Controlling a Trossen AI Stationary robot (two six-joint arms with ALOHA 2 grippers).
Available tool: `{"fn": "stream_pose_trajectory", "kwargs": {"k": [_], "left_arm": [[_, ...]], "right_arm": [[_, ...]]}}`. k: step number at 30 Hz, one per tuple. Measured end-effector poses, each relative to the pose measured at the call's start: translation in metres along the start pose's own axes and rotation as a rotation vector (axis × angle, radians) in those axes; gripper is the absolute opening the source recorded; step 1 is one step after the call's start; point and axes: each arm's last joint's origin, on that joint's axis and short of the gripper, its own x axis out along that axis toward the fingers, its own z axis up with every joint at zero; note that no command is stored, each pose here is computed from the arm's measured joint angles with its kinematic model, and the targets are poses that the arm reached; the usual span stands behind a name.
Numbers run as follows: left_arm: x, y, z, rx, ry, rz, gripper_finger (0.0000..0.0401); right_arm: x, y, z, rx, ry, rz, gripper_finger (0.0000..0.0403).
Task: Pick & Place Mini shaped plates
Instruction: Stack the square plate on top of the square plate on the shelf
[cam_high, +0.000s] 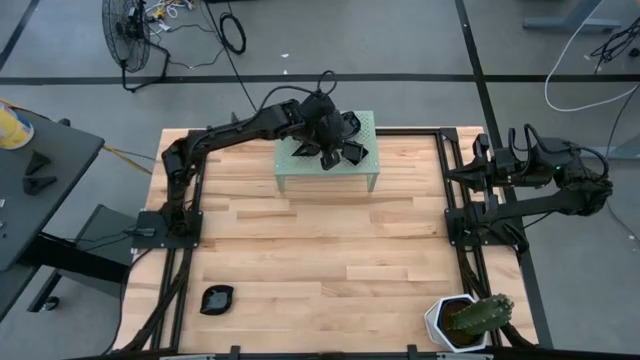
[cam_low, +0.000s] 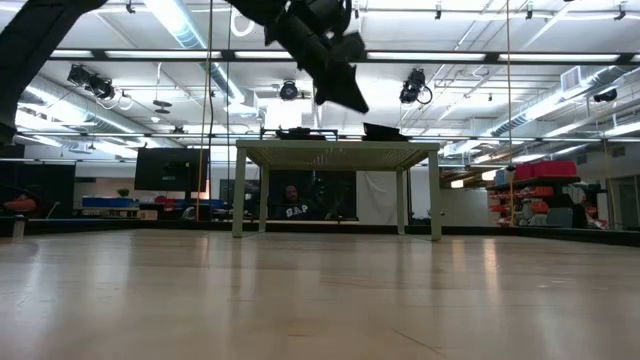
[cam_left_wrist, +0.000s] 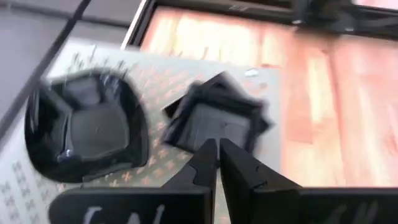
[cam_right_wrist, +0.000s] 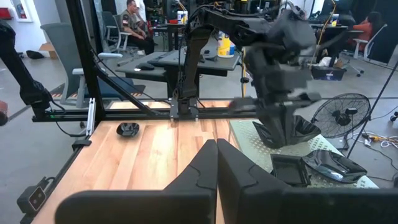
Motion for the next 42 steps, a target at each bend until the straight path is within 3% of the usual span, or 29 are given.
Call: {"fn": "stream_pose_trajectory", "kwargs": {"k": [7, 13, 19, 26, 30, 42], "left_arm": [[-0.005, -0.029, 0.005, 0.315, 0.002, -0.031, 0.003], [0.0, -0.047, 0.004, 0.54, 0.038, 0.019, 0.0052], [0.0, -0.053, 0.005, 0.59, 0.068, 0.097, 0.0114], [0.0, -0.055, -0.001, 0.597, 0.138, 0.105, 0.0169], [0.0, -0.055, -0.001, 0.613, 0.143, 0.115, 0.0173], [0.012, -0.058, -0.004, 0.806, 0.174, 0.132, 0.0146]], "right_arm": [[0.0, 0.0, 0.0, 0.0, 0.0, 0.0, 0.0004], [0.0, 0.0, 0.0, 0.0, -0.001, 0.0, 0.0004], [0.0, 0.0, 0.0, 0.0, 0.0, 0.0, 0.0004], [0.0, 0.0, 0.0, 0.0, -0.001, 0.0, 0.0004], [0.0, 0.0, 0.0, 0.0, -0.001, 0.0, 0.0004], [0.0, 0.0, 0.0, 0.0, 0.0, 0.0, 0.0004]]}}
